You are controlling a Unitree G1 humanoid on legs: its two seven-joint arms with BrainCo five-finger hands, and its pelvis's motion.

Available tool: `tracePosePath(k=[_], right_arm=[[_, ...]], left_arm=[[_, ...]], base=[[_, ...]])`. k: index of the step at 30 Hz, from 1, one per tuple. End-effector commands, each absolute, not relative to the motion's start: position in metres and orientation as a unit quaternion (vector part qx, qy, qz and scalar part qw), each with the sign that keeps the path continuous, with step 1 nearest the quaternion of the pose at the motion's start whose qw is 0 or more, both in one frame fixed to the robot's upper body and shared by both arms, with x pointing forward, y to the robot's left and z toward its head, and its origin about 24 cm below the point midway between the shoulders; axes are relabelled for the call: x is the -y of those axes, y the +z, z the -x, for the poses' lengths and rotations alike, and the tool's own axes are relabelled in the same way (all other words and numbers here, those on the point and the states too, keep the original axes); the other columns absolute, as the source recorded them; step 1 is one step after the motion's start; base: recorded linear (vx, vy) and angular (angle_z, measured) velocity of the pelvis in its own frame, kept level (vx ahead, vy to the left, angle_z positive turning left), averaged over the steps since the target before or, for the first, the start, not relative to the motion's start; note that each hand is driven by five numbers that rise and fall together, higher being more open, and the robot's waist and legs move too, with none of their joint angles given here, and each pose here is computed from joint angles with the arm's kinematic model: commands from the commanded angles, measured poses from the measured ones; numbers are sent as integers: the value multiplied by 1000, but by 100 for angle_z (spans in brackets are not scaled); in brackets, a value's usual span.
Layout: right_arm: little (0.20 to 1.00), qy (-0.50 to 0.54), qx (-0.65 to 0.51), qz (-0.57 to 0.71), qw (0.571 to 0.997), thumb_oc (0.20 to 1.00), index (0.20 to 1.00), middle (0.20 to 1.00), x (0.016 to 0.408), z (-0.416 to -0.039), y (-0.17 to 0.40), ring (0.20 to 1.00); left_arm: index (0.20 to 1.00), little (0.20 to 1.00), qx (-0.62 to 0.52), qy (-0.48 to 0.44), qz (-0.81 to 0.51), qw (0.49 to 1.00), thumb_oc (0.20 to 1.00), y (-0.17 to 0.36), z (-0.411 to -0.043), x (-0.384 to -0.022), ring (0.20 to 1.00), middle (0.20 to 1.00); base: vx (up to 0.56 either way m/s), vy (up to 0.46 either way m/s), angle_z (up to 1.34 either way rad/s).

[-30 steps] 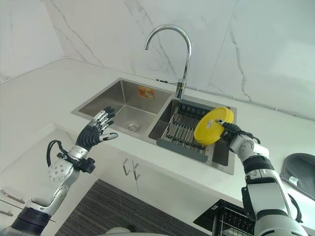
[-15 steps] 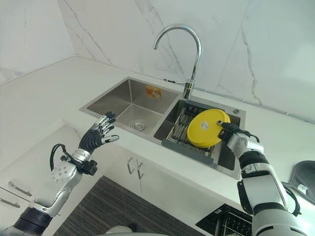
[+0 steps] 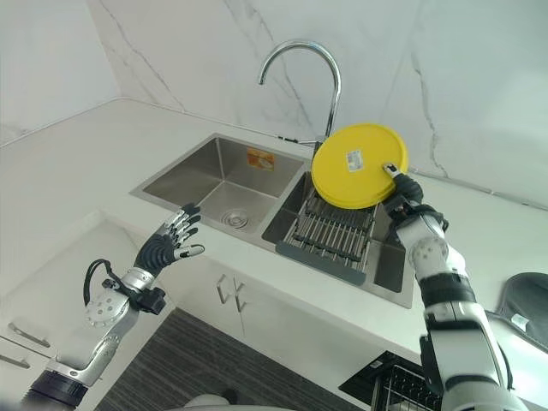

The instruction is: Place the dishes in the dishwasher.

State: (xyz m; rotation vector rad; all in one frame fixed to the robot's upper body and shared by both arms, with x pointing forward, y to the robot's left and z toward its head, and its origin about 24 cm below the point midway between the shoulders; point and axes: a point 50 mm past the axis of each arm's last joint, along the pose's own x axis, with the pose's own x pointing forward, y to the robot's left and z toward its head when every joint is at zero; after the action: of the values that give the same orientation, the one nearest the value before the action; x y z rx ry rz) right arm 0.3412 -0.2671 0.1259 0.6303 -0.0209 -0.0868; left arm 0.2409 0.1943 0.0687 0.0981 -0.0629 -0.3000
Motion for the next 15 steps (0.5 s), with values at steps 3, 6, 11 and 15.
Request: tracePosePath(k=[3,6,11,15], right_arm=[[200,26,180,-369,912,200,200,200,244,-313,172,200],[200,51,193,-373,906,200,200,200,233,-298,165,200],[200,62,216,-351,909,200,200,200,224,-277,159,200],[200,56,233,-367,899,200,200,200,235,-255,156,200]], left_arm=[[1000,1000,123,-134,6,983,1000,92,-233,-201,1000,1000],[1000,1000,144,-114,31,983,1000,95,-229,-202,1000,1000],[1000,1000,196,-91,22,976,1000,109,-229,-202,1000,1000],[1000,1000,196,-115,3,974,1000,114,-233,-200,1000,1000]], base=[[-96,-58,-20],[-152,103,-30],[-258,432,-78],[-189,458,-8]])
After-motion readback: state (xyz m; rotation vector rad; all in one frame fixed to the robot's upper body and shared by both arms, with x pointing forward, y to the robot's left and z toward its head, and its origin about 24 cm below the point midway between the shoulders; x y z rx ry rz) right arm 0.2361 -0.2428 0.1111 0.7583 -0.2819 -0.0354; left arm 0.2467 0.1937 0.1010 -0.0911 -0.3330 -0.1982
